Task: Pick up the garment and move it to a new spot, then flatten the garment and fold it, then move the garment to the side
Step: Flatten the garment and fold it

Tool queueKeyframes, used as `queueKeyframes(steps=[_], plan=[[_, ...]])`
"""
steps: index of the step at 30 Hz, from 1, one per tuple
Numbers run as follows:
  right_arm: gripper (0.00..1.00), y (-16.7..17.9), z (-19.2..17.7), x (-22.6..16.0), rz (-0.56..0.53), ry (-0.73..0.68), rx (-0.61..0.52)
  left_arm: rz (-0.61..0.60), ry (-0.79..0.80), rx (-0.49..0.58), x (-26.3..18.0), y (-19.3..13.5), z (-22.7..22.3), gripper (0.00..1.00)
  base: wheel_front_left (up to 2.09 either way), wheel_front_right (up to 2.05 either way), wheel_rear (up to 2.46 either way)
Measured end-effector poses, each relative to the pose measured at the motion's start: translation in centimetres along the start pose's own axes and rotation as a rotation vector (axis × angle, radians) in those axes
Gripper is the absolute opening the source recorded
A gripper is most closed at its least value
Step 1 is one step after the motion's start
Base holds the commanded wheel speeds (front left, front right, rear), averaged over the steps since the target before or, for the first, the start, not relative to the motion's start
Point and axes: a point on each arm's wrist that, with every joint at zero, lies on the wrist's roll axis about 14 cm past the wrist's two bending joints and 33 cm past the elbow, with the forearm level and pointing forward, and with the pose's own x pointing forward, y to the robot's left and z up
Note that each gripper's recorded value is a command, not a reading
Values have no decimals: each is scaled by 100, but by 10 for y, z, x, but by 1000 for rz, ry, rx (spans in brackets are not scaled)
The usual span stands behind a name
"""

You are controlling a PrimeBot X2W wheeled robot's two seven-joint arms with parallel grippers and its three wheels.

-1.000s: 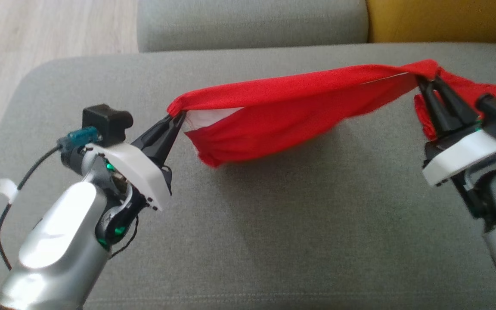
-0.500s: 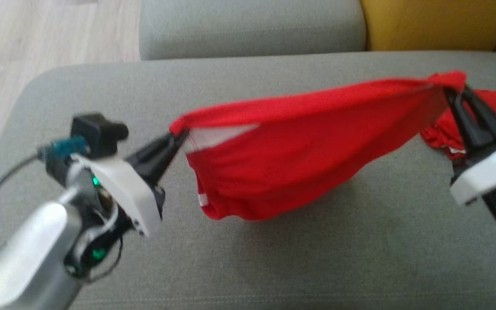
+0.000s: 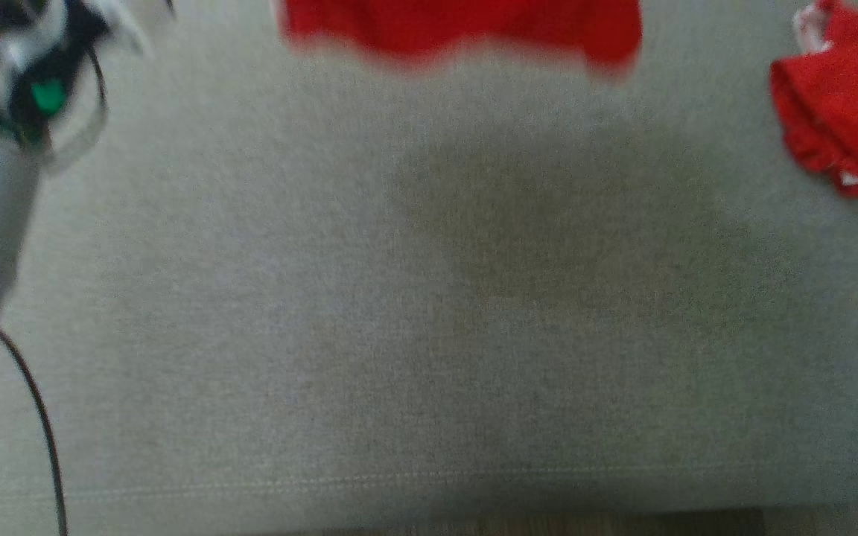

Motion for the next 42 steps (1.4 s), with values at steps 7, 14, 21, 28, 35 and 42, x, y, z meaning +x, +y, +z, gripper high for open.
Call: queueKeyframes(steps=[7, 14, 21, 28, 35, 42], plan=[[0, -10, -39, 59, -50, -68, 16, 64, -102, 18, 56, 34, -15, 0, 0, 0, 0], [0, 46, -145, 57, 51, 142, 80, 61, 0, 49, 54, 36, -88, 0, 0, 0, 0], [0, 93, -224, -3, 147, 406, 135, -4, 225, 52, 5, 1, -177, 0, 0, 0, 0], [0, 112, -249, -64, 219, 597, 139, -65, 377, -18, -56, -41, -217, 0, 0, 0, 0], [0, 126, -248, -112, 288, 726, 149, -96, 406, -12, -96, -64, -214, 0, 0, 0, 0], [0, 138, -247, -161, 363, 836, 141, -96, 438, -9, -134, -75, -218, 0, 0, 0, 0]])
